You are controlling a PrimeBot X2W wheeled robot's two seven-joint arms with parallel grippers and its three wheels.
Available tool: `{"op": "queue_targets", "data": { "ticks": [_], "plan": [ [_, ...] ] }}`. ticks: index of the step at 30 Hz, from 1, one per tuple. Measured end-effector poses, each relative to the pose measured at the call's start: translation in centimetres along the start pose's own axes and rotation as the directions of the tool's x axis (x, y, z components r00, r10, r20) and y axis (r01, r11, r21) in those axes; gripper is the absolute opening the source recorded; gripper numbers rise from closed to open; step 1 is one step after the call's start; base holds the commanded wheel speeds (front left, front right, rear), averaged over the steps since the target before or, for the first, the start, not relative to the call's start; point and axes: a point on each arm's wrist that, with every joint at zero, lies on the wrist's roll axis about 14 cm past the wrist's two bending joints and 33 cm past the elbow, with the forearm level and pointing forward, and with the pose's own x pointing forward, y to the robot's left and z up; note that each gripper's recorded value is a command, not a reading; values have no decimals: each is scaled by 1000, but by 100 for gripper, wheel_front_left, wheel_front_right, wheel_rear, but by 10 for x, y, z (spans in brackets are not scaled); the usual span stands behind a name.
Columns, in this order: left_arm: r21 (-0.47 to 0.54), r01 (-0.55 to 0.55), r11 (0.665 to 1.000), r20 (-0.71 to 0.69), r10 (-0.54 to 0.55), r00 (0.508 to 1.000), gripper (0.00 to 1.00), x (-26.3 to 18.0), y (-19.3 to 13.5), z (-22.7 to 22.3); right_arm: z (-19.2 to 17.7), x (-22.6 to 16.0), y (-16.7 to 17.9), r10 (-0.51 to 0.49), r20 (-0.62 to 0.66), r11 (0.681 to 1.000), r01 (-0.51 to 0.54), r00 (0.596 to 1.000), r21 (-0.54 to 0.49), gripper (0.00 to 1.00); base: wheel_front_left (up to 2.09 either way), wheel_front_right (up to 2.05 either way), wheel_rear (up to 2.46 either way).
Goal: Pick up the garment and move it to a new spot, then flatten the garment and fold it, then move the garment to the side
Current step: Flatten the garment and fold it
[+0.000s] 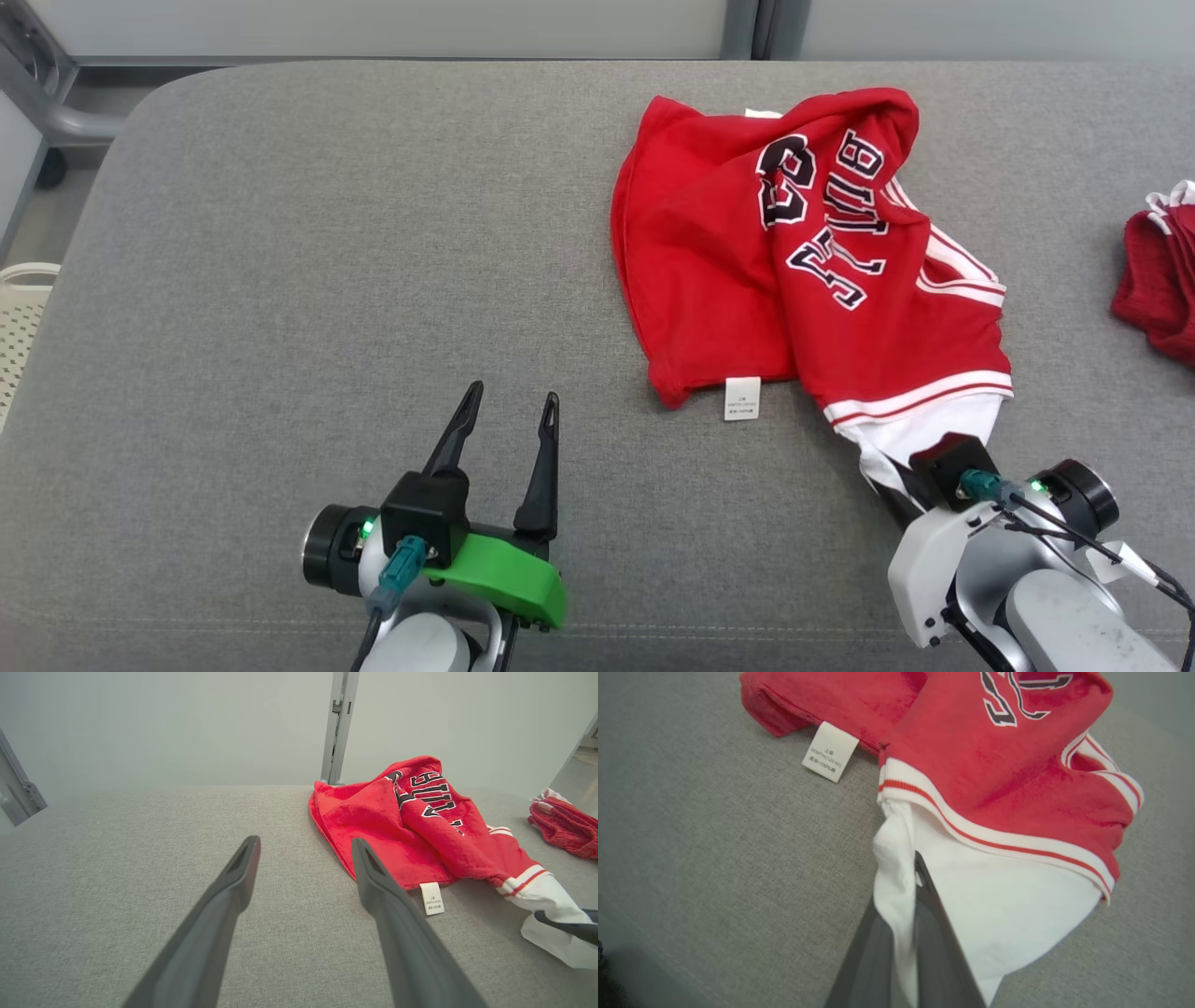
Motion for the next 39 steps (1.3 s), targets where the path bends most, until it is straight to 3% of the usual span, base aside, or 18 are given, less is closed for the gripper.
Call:
{"op": "queue_targets", "data": {
  "ticks": [7,9,10,13,17,27,37,38,39],
  "plan": [
    [-30,52,998,-55,-53,997,100,4,-14,-14,-22,-9,0,-18,-49,1000,19,999,5,0,0,0,0],
    [-51,83,995,-81,-87,993,100,4,-25,-21,-21,-11,-7,-48,-29,999,49,998,19,79,0,0,0],
    [-66,102,993,-97,-108,989,100,5,-32,-24,-19,-12,-9,-61,-17,998,62,998,34,100,0,0,0],
    [-151,137,979,-132,-157,979,100,6,-49,-32,-15,-15,-11,-87,13,993,86,996,82,100,0,0,0],
    [-158,175,972,-181,-203,962,100,6,-61,-47,-7,-27,-23,-140,59,984,133,988,116,100,0,0,0],
    [23,339,941,-228,-325,918,100,32,-87,-64,23,-81,-66,-342,190,931,305,920,200,100,0,0,0],
    [102,365,925,-332,-314,889,100,56,-81,-99,22,-108,-82,-439,187,888,394,879,235,100,0,0,0],
    [103,364,926,-341,-311,887,92,57,-80,-102,21,-109,-83,-445,186,885,400,876,238,100,0,0,0],
    [105,363,926,-348,-308,886,73,58,-78,-105,21,-110,-84,-451,184,882,405,873,240,100,0,0,0]
  ]
}}
